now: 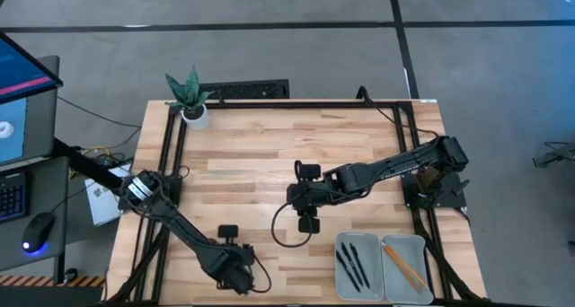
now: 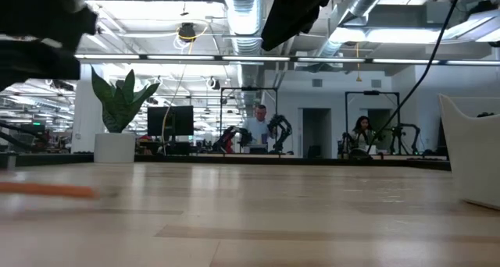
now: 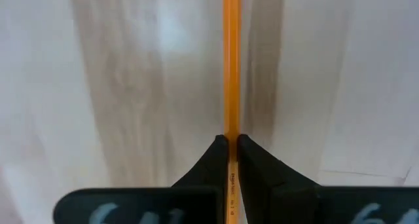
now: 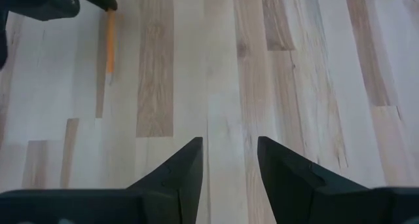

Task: Sort pens & pencils
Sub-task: Put the orange pencil into the bottom right gray bin

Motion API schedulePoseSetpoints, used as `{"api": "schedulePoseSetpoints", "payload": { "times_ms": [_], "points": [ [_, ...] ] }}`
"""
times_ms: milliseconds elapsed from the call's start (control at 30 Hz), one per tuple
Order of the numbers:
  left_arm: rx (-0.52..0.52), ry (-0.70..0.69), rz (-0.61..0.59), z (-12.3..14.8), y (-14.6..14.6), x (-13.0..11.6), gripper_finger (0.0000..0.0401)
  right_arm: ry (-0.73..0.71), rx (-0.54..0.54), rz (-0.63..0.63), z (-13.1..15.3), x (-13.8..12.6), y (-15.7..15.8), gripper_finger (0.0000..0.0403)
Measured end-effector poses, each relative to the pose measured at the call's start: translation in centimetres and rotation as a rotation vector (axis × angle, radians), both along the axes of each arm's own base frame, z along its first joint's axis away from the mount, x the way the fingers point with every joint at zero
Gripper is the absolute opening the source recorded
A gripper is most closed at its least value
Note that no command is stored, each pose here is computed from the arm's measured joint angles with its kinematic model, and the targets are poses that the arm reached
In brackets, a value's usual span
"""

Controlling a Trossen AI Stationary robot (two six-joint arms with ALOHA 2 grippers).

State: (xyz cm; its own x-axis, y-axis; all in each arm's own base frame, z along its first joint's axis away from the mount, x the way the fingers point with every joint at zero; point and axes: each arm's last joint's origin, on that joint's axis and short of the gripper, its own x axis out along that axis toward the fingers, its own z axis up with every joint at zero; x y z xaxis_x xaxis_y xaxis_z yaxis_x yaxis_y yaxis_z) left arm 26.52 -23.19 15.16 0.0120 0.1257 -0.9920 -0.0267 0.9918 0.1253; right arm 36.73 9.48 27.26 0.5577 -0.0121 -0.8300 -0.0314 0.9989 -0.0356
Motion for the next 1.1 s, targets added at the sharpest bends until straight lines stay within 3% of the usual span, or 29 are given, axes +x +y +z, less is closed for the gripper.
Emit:
{"api": "schedulePoseSetpoints", "payload": {
  "times_ms": [300, 467, 667, 900, 1100],
  "points": [
    [0.115, -0.01, -0.041, 3.8, 1.0, 1.7, 0.0006, 0.061, 0.005, -0.024, -0.3, -0.5, -0.1, 0.0169],
    [0.239, -0.035, -0.101, 6.9, 2.0, 2.6, 0.0006, 0.122, 0.073, -0.084, 0.2, -1.4, -0.6, 0.0168],
    [0.389, -0.024, -0.164, 10.3, 3.3, 3.0, 0.0006, 0.014, 0.152, -0.192, 4.1, -3.5, -2.4, 0.0172],
    [0.501, -0.142, -0.259, 12.8, 4.3, 3.9, 0.0006, -0.177, 0.213, -0.218, 9.8, -7.6, -4.0, 0.0173],
    [0.7, -0.159, -0.396, 14.0, 6.1, 5.3, 0.0006, -0.316, 0.313, -0.251, 12.9, -10.4, -4.4, 0.0173]
  ]
}}
